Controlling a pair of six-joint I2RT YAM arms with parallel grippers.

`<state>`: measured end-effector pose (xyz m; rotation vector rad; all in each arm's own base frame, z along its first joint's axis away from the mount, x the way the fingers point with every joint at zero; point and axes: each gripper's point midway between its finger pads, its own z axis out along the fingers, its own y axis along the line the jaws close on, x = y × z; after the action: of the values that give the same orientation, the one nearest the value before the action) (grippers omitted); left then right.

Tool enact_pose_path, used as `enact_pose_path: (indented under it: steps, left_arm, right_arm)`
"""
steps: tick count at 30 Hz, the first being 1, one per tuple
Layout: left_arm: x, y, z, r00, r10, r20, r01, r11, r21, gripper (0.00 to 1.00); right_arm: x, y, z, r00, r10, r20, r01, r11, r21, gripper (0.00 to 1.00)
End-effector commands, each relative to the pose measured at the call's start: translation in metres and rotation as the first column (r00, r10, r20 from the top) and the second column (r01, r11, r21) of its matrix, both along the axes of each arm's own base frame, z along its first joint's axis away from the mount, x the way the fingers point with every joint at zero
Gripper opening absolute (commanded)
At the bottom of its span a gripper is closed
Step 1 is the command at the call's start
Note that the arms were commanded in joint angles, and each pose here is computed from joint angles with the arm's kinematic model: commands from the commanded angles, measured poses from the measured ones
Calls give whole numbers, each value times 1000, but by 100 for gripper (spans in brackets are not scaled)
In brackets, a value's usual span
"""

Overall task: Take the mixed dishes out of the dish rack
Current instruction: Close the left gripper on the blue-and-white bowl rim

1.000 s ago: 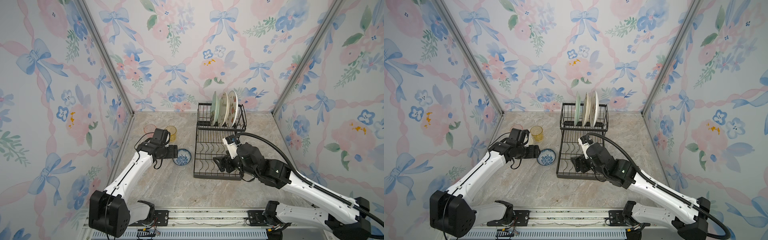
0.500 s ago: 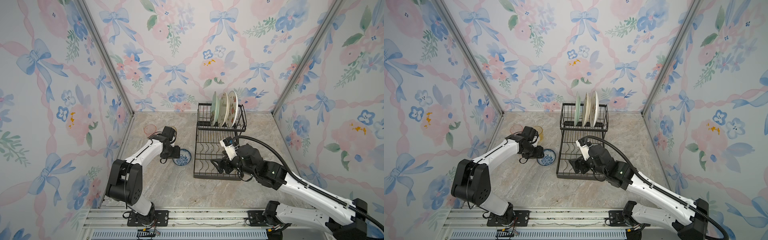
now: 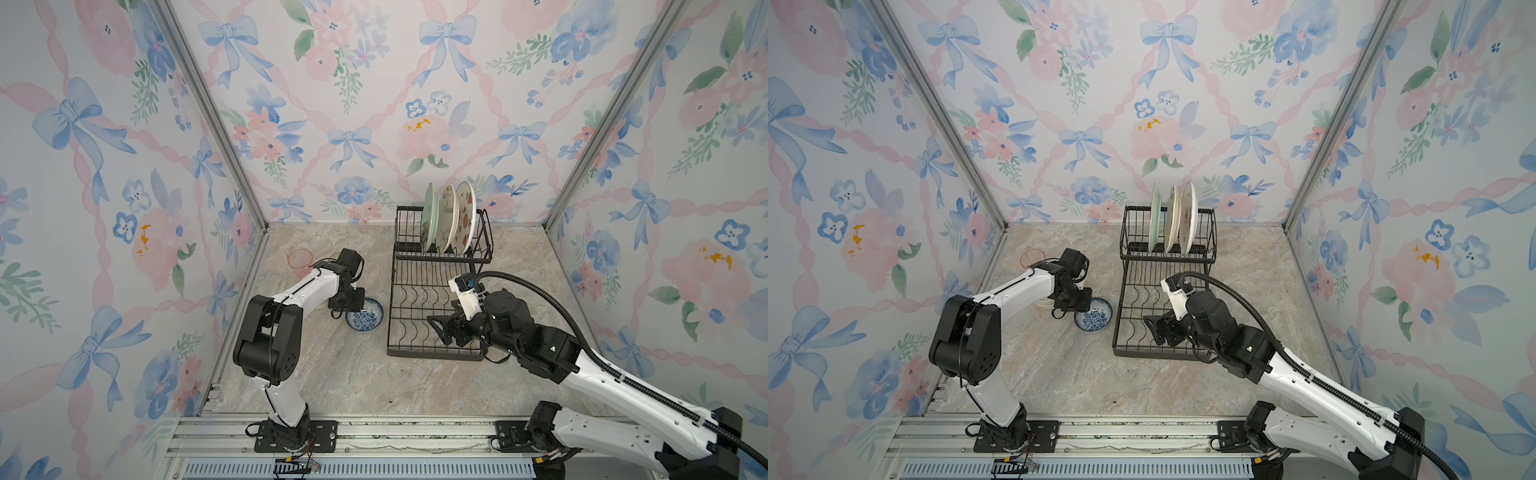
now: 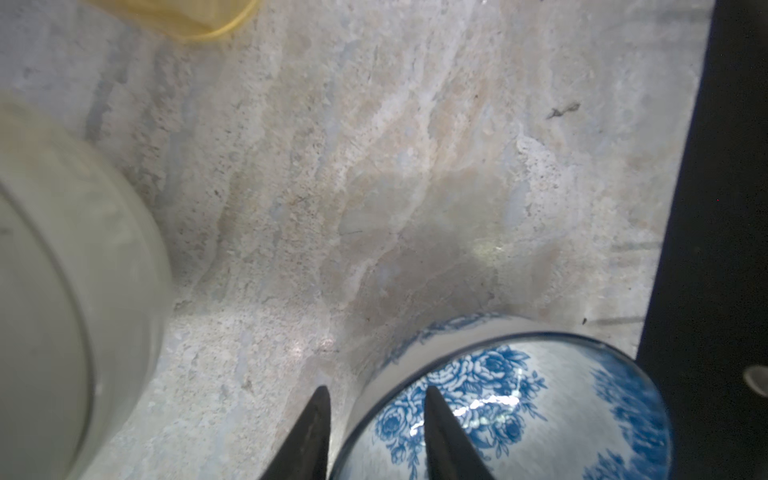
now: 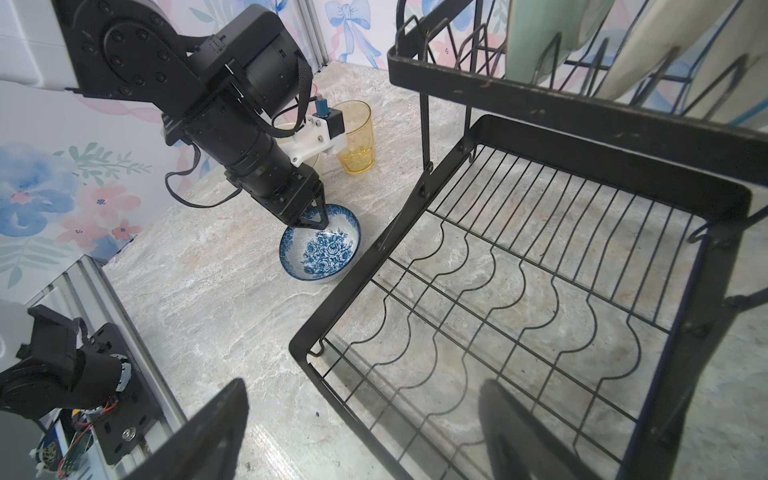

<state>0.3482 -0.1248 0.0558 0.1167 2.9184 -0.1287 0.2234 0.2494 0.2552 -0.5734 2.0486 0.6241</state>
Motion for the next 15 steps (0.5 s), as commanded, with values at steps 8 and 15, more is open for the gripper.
enact_pose_path:
  steps: [8, 15]
  left_arm:
    - [5, -13, -3, 1000, -23, -7, 23, 999, 24, 24]
    - [-3, -13, -6, 1000, -21, -22, 22, 1000, 22, 16]
  right_arm:
    - [3, -13, -8, 999, -27, -29, 27, 1000, 3, 88]
    - [6, -11, -9, 999, -23, -35, 23, 1000, 5, 88]
